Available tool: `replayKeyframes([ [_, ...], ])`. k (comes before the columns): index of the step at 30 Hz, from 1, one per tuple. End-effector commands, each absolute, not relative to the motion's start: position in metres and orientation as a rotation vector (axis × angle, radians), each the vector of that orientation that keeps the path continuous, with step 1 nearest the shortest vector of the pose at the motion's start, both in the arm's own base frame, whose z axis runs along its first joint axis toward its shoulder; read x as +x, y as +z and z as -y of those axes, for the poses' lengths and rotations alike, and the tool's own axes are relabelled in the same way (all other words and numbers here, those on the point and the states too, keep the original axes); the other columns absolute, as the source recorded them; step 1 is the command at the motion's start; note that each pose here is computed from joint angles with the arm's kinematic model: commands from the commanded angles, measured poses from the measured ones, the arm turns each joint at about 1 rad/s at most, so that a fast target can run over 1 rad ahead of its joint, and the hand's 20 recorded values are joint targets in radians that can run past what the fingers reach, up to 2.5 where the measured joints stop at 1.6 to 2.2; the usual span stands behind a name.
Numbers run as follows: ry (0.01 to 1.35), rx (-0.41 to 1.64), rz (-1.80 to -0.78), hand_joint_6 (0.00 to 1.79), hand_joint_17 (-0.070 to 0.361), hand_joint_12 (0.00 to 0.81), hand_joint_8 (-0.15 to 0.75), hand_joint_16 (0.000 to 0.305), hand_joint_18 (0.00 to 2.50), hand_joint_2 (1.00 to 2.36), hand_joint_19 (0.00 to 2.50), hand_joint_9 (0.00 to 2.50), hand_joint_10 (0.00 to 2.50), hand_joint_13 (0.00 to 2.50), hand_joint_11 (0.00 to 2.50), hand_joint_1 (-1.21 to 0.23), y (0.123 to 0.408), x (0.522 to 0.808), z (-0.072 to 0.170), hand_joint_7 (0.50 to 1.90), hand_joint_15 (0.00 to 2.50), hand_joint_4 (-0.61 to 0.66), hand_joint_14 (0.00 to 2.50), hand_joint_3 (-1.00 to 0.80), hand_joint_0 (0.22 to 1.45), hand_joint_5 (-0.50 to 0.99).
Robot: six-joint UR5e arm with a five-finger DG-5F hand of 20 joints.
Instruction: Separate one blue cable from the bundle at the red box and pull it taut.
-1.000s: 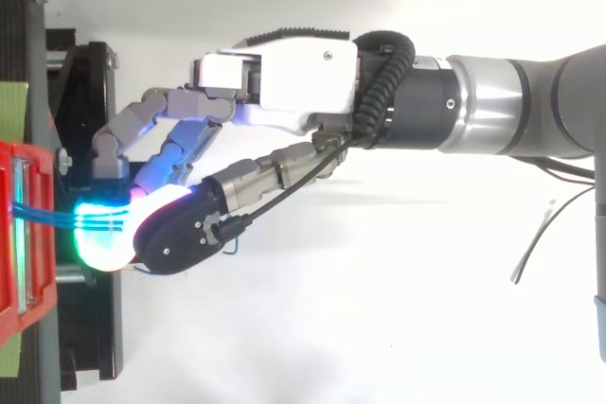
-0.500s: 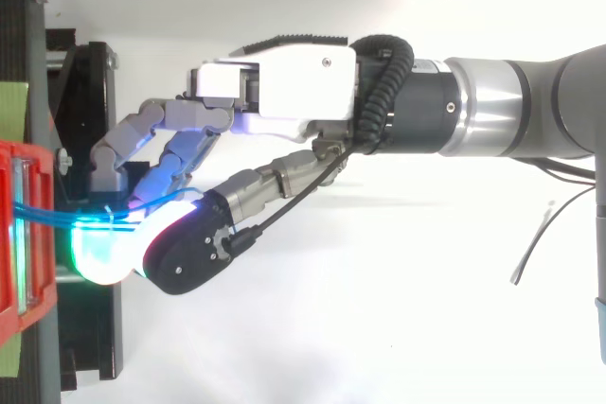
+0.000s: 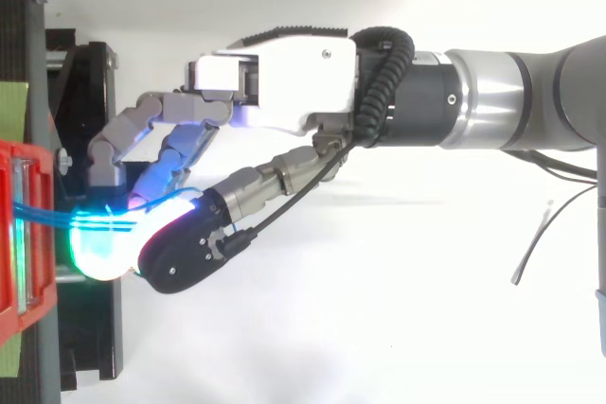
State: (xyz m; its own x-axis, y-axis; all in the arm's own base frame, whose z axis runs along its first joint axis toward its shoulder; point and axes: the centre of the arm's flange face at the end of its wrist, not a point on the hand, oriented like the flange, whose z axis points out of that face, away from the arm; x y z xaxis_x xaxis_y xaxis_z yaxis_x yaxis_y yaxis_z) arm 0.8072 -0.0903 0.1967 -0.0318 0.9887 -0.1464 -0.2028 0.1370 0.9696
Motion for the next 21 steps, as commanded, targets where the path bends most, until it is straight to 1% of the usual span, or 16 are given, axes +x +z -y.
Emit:
replayKeyframes([
  [1, 1.223, 0.935, -1.154, 0.86, 0.134, 0.359, 0.274, 0.059, 0.84, 1.01, 0.71, 0.94, 0.02, 1.01, 0.82, -0.58, 0.1966, 0.8068, 0.0972, 0.76, 0.65, 0.13, 0.02, -0.4, 0.56, -0.19],
  [6, 1.218, 0.935, -1.155, 0.85, 0.135, 0.363, 0.278, 0.06, 0.84, 1.01, 0.71, 0.94, 0.02, 1.01, 0.81, -0.57, 0.1959, 0.806, 0.1008, 0.75, 0.64, 0.13, 0.02, -0.41, 0.55, -0.19],
  [9, 1.216, 0.935, -1.156, 0.86, 0.132, 0.356, 0.272, 0.059, 0.83, 1.01, 0.72, 0.94, 0.02, 1.0, 0.81, -0.57, 0.1957, 0.8058, 0.1008, 0.78, 0.64, 0.11, 0.02, -0.33, 0.58, -0.19],
  [11, 1.215, 0.936, -1.158, 0.87, 0.131, 0.356, 0.268, 0.058, 0.83, 1.02, 0.72, 0.94, 0.02, 1.0, 0.83, -0.58, 0.1966, 0.8056, 0.1008, 0.79, 0.65, 0.1, 0.02, -0.29, 0.59, -0.19],
  [15, 1.218, 0.932, -1.155, 0.89, 0.131, 0.355, 0.271, 0.058, 0.83, 1.02, 0.72, 0.94, 0.02, 1.0, 0.85, -0.62, 0.1971, 0.8059, 0.1006, 0.77, 0.64, 0.09, 0.02, -0.2, 0.59, -0.19],
  [21, 1.219, 0.932, -1.157, 0.91, 0.137, 0.363, 0.28, 0.061, 0.86, 1.02, 0.72, 0.95, 0.02, 1.01, 0.86, -0.65, 0.1969, 0.8059, 0.0994, 0.74, 0.64, 0.08, 0.02, -0.15, 0.6, -0.19],
])
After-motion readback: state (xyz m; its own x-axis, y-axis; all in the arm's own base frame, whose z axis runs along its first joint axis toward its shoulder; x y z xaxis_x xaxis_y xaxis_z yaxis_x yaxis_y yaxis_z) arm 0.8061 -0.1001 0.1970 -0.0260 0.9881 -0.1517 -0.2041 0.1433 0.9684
